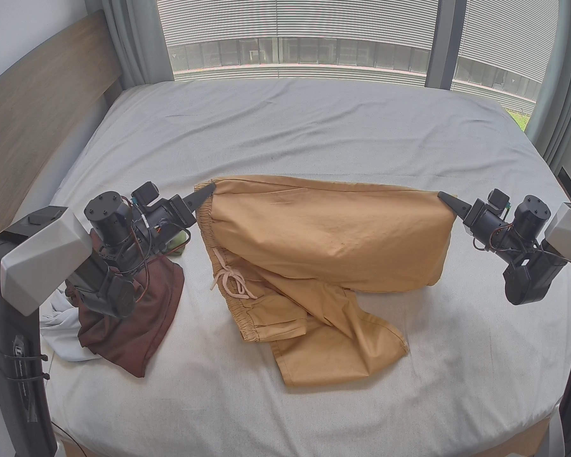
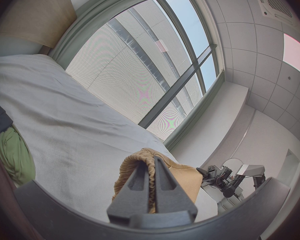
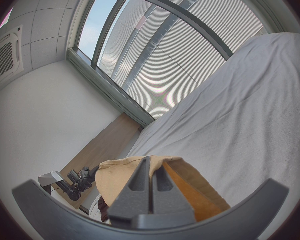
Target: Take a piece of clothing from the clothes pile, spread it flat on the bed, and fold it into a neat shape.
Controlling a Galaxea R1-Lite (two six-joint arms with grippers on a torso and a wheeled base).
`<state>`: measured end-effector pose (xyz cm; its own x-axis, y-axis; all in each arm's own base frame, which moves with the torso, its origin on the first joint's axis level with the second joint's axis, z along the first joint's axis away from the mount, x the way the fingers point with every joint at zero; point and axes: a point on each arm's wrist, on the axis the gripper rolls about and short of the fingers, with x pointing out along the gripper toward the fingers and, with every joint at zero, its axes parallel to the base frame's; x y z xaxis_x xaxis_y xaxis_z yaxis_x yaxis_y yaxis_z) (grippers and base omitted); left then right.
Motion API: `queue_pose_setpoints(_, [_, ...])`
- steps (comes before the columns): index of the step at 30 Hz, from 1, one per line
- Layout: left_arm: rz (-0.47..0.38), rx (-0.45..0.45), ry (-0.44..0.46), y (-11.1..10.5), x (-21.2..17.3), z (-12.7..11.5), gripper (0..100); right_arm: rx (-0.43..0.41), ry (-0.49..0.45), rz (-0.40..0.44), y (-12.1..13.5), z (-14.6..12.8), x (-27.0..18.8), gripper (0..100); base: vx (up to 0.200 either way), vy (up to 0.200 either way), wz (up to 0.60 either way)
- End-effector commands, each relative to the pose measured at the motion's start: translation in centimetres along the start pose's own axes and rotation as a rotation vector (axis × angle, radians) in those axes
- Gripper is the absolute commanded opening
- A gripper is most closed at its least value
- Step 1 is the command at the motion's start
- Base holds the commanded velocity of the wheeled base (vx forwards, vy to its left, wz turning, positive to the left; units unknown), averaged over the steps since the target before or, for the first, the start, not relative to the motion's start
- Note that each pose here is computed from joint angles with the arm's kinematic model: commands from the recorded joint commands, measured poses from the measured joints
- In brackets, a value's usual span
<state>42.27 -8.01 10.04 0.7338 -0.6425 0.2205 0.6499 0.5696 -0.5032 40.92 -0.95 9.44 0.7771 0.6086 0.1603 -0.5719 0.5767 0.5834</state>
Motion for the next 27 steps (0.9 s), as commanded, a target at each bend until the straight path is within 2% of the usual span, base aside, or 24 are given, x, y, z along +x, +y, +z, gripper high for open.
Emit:
queue_pose_setpoints(1, [0.019,-0.013,0.012,1.7,0.8,-1.2,0,0.000,0.007,0.016,-1.6,-1.1,1.7,0,0.000,0.000,0.00])
queue_pose_setpoints(11, [0.031,-0.013,0.005,3.0,1.9,-1.3,0,-0.022,-0.010,0.038,-4.0,-1.8,3.5,0,0.000,0.000,0.00])
queue_pose_setpoints(27, [0.039,-0.014,0.001,4.1,3.2,-0.9,0,-0.038,-0.027,0.050,-5.1,-0.9,5.4,0,0.000,0.000,0.00])
